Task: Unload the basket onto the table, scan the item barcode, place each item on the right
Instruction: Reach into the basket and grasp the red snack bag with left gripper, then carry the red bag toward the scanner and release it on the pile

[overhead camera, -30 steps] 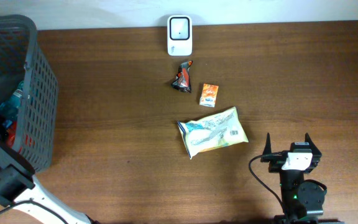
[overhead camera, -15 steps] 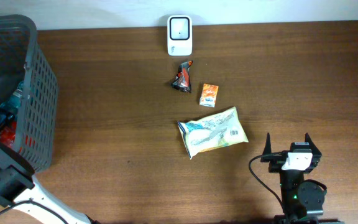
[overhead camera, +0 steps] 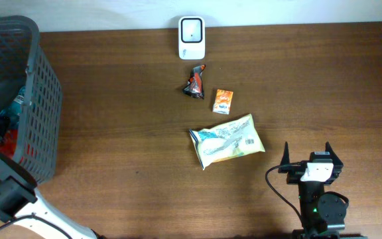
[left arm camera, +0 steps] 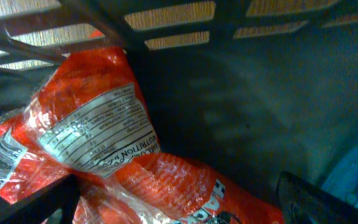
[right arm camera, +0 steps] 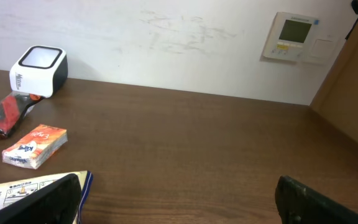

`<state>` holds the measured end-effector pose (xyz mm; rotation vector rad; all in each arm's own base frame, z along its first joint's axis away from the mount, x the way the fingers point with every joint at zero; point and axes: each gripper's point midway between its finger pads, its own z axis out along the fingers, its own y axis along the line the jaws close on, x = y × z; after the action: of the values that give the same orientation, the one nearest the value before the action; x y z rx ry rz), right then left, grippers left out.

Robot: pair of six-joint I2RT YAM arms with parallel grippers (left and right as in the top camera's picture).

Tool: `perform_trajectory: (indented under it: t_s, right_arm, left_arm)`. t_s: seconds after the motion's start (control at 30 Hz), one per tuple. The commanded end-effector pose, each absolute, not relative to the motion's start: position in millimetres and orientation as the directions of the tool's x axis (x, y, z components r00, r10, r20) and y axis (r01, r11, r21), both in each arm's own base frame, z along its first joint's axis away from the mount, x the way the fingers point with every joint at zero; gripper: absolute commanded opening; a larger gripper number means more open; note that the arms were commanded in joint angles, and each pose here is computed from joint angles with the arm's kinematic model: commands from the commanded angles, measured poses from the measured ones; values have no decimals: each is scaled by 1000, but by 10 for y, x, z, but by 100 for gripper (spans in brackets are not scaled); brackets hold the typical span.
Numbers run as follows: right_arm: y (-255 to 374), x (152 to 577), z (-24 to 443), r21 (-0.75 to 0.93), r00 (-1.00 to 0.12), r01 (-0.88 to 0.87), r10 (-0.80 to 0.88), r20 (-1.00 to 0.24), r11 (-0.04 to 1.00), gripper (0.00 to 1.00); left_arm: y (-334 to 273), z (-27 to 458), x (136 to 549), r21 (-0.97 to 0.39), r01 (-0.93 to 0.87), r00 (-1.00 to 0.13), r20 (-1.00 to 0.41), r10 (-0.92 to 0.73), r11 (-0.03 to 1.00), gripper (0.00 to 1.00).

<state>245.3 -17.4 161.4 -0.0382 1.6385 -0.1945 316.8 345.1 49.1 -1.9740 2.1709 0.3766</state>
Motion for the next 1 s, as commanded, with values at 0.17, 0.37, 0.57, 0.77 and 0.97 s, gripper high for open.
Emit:
perform_trajectory:
  t_s: [0.17,0.37,0.57,0.77,0.97]
  right_arm:
    - [-168,2454,1576,-157,-86,92,-149,-985,983,98]
    - [-168,2454,1576,-157,-86,92,-149,-985,983,98]
    - [-168,2454,1576,-157,-86,92,-149,-985,983,98]
    - [-168,2454,1576,-157,-86,92,-149,-985,983,98]
    - [-168,2454,1577,-157,-85,92,-149,-985,983,98]
  left_arm:
    - [3275,158,2991,99,-993,-79,-219,-973,58,3]
    - [3227,178,2968,112,-988,-130,-193,-972,110,0]
    - [3088,729,3330,-122,-970,-187,-184,-965,211,0]
    - [3096,1849,3547,-329,-905,-145,-355,-923,269,0]
    - [2867,2915,3519,-454,-812,-85,-530,-844,367,0]
